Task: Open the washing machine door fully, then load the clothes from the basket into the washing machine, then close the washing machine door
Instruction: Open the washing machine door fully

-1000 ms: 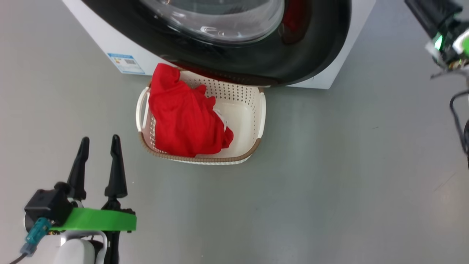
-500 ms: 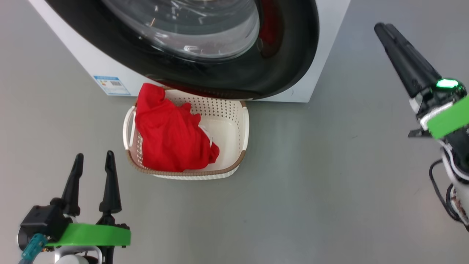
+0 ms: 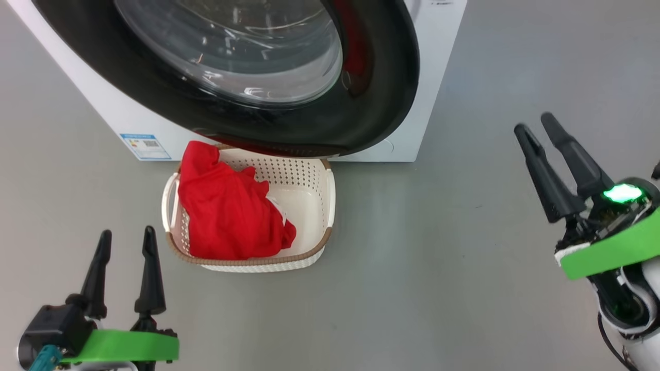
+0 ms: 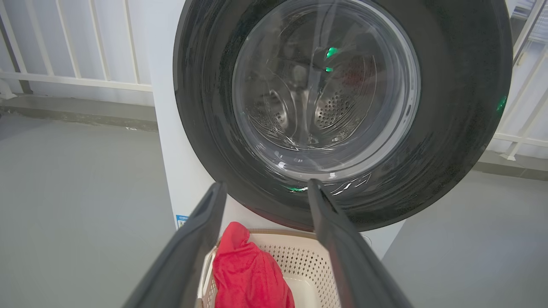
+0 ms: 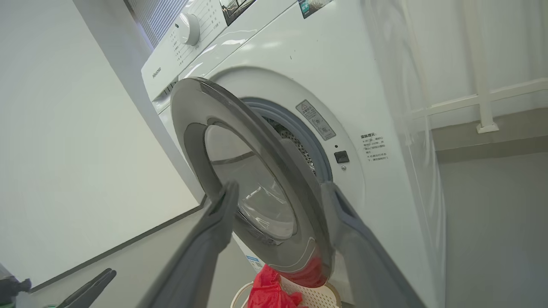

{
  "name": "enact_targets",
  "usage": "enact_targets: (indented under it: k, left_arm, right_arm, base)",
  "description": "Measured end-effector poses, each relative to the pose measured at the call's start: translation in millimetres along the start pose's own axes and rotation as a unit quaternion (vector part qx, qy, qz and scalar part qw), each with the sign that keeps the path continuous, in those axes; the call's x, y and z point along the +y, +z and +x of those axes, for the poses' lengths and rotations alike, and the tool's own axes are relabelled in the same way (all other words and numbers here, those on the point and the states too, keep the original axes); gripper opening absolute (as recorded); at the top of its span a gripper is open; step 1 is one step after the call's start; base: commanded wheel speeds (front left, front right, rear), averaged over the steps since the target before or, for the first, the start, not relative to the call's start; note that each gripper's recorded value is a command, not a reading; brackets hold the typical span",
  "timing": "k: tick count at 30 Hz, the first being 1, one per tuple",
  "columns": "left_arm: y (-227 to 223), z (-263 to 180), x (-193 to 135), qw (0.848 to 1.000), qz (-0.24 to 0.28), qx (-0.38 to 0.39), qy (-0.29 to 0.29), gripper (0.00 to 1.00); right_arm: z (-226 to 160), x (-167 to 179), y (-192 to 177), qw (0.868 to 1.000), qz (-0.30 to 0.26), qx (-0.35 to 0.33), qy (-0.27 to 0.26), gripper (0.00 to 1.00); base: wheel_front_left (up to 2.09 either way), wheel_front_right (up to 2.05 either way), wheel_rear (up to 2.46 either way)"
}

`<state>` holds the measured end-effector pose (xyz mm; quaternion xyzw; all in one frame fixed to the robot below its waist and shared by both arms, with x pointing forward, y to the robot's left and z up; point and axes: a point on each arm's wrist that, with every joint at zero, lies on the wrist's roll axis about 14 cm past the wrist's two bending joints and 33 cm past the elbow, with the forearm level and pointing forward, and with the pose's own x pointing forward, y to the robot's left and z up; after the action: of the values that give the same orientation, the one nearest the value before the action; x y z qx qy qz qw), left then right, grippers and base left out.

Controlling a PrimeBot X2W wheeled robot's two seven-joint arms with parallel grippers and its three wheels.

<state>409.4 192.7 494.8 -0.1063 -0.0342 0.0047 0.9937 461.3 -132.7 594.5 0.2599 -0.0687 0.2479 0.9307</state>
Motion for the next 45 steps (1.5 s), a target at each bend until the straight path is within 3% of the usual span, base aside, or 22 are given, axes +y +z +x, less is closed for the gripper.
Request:
enact_targets:
  k: [14, 23, 45]
  left_arm:
    - [5.9, -8.4, -3.5, 1.000, -0.002, -0.007, -0.004, 1.00]
    - [5.0, -13.0, -2.7, 1.000, -0.002, -0.004, -0.003, 1.00]
    - [5.5, -14.6, -1.2, 1.000, -0.001, -0.005, 0.000, 1.00]
  right_arm:
    - [-36.0, -13.6, -32.0, 0.995, -0.081, 0.000, -0.065, 1.00]
    - [-44.8, -9.7, -45.1, 0.989, -0.132, 0.015, -0.071, 1.00]
    - [-42.1, -12.3, -49.7, 0.989, -0.127, 0.015, -0.078, 1.00]
  base:
    - [0.00, 0.00, 0.00]
    - [0.00, 0.00, 0.00]
    - [0.00, 0.00, 0.00]
